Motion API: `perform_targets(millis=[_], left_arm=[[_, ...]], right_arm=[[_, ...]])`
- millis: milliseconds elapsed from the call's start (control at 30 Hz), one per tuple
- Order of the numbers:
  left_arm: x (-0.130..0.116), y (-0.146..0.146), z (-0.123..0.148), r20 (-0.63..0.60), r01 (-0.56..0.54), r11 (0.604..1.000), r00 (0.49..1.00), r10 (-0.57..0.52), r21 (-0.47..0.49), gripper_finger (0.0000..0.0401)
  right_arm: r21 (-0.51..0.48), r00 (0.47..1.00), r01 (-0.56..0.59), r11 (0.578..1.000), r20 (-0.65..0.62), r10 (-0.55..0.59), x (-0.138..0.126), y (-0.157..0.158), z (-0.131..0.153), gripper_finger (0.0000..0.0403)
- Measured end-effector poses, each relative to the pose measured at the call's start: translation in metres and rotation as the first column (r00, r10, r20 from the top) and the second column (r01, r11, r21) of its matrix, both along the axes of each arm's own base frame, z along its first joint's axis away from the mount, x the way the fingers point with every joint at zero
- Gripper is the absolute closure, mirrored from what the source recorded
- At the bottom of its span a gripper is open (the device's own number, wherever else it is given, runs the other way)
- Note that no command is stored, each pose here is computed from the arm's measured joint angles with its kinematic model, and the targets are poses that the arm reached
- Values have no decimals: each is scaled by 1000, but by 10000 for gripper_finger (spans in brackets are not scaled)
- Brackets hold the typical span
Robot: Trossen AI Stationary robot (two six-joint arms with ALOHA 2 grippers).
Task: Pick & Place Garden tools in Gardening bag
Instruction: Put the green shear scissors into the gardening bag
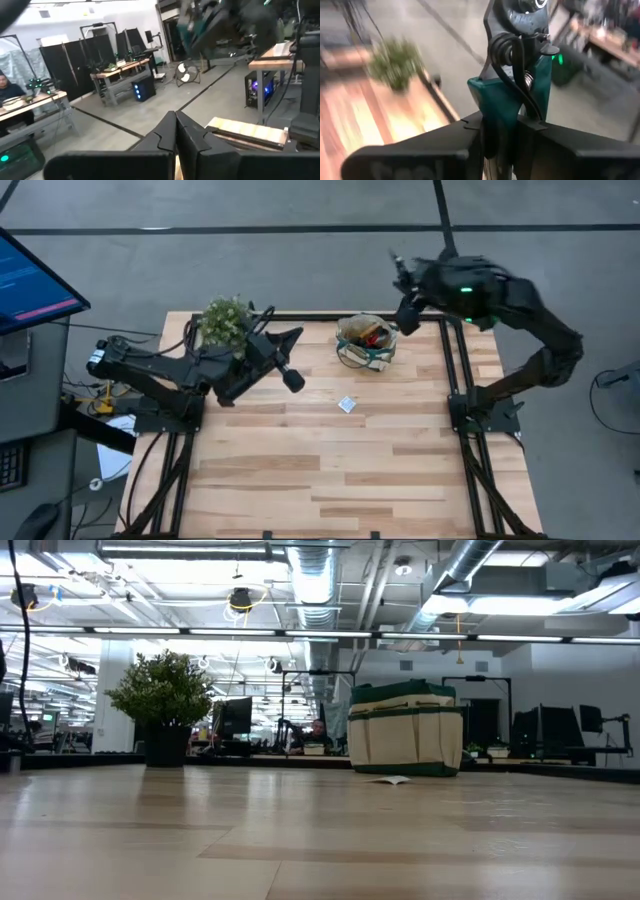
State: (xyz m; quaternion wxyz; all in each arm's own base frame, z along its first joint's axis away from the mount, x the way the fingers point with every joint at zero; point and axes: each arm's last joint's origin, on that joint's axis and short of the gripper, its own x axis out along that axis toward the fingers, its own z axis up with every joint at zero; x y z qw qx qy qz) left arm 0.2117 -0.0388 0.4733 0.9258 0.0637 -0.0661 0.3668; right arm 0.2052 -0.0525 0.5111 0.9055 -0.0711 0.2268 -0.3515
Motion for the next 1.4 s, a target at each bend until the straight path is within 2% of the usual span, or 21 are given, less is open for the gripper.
perform_targets(millis=[133,267,367,433,567,733,967,1100,1233,1400], left_arm=[[-2,-7,-2,-22,-18,1000,1000,18,-11,398],[-4,-13,-4,-59,-40,999,998,39,-14,398],[-7,-20,-6,-77,-58,998,995,57,-22,399],[-9,-24,-6,-80,-59,998,995,57,-27,398],[-15,-30,-5,-84,-74,996,994,71,-43,397],[-19,-36,-7,-110,-115,992,988,109,-51,397],[-24,-42,-8,-133,-148,988,981,140,-52,398],[-25,-44,-8,-139,-156,986,979,148,-55,396],[-27,-46,-8,-141,-162,985,978,153,-59,398],[-28,-46,-7,-140,-164,985,978,154,-61,396]], right_arm=[[51,986,53,997,-163,-44,23,-13,-25,356],[102,943,90,991,-328,-52,49,-30,-53,356],[132,868,151,980,-492,-67,64,-46,-79,356],[154,799,193,969,-598,-64,72,-57,-98,356],[200,683,217,955,-731,-2,92,-75,-131,356],[254,543,239,937,-835,88,114,-83,-170,357],[344,448,199,917,-865,228,138,-88,-207,357],[352,419,217,910,-876,239,143,-93,-220,357],[349,427,227,909,-874,229,140,-96,-218,357],[345,469,262,901,-862,193,132,-102,-209,358]])
